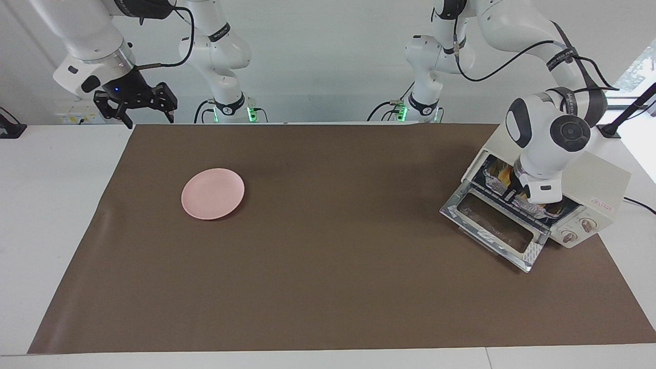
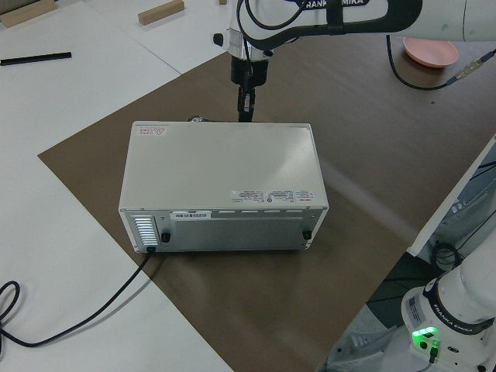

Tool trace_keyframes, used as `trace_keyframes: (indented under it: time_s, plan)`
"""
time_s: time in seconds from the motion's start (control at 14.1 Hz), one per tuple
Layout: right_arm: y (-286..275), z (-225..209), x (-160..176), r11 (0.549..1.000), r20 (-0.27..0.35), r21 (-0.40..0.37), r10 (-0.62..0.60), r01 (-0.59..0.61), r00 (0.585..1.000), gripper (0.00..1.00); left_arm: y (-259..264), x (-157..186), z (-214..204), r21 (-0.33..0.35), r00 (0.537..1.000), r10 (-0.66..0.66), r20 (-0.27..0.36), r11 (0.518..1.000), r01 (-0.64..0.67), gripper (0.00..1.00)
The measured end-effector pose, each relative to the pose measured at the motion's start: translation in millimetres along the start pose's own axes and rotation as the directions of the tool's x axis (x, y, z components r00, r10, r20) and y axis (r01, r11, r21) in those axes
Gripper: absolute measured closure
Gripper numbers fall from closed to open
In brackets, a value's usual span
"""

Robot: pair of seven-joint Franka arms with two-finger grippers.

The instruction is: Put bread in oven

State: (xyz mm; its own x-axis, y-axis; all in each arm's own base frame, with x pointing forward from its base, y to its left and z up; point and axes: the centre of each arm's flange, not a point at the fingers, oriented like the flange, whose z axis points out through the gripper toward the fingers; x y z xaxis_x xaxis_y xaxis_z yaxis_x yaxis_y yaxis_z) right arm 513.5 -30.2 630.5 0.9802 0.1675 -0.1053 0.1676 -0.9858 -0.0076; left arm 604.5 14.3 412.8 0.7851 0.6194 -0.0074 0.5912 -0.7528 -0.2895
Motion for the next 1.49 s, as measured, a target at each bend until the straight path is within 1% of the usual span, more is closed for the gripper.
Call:
trace_keyframes:
  time_s: [0.14,0.21,0.28,0.36,0.5,0.57,0.71,0.78,0.92,1.0,1.14,1.21,1.42,1.49]
  plan:
    - [0,0,0,1.0,0.0,0.0,0.0,0.0,1.0,0.0,0,0,6,-0.003,1.0,0.002,-0.004,1.0,-0.002,0.98]
    - [0,0,0,1.0,0.0,0.0,0.0,0.0,1.0,0.0,1,0,6,-0.005,1.0,0.003,-0.006,1.0,-0.003,0.9]
    - [0,0,0,1.0,0.0,0.0,0.0,0.0,1.0,0.0,2,0,5,-0.008,1.0,0.009,-0.009,1.0,-0.009,0.78]
    - [0,0,0,1.0,0.0,0.0,0.0,0.0,1.0,0.0,3,-1,5,-0.01,1.0,0.02,-0.012,1.0,-0.02,0.69]
    - [0,0,0,1.0,0.0,0.0,0.0,0.0,1.0,0.0,7,-1,3,-0.018,0.998,0.05,-0.025,0.999,-0.05,0.43]
    - [0,0,0,1.0,0.0,0.0,0.0,0.0,1.0,0.0,9,-1,-1,-0.023,0.997,0.07,-0.036,0.997,-0.071,0.33]
    - [0,0,0,1.0,0.0,0.0,0.0,0.0,1.0,0.0,9,5,-23,-0.039,0.991,0.098,-0.087,0.994,-0.102,0.08]
    - [0,0,0,1.0,0.0,0.0,0.0,0.0,1.0,0.0,5,10,-41,-0.048,0.987,0.109,-0.118,0.992,-0.116,0.0]
    - [0,0,0,1.0,0.0,0.0,0.0,0.0,1.0,0.0,-4,11,-82,-0.069,0.975,0.156,-0.156,0.983,-0.168,0.0]
    - [0,0,0,1.0,0.0,0.0,0.0,0.0,1.0,0.0,-12,7,-104,-0.068,0.967,0.202,-0.155,0.974,-0.214,0.0]
    - [0,0,0,1.0,0.0,0.0,0.0,0.0,1.0,0.0,-43,-11,-142,-0.071,0.94,0.322,-0.112,0.941,-0.331,0.0]
    - [0,0,0,1.0,0.0,0.0,0.0,0.0,1.0,0.0,-59,-19,-154,-0.084,0.929,0.358,-0.092,0.927,-0.366,0.0]
    - [0,0,0,1.0,0.0,0.0,0.0,0.0,1.0,0.0,-86,-35,-172,-0.108,0.887,0.458,-0.054,0.881,-0.461,0.0]
    - [0,0,0,1.0,0.0,0.0,0.0,0.0,1.0,0.0,-94,-42,-175,-0.123,0.876,0.481,-0.033,0.868,-0.481,0.0]
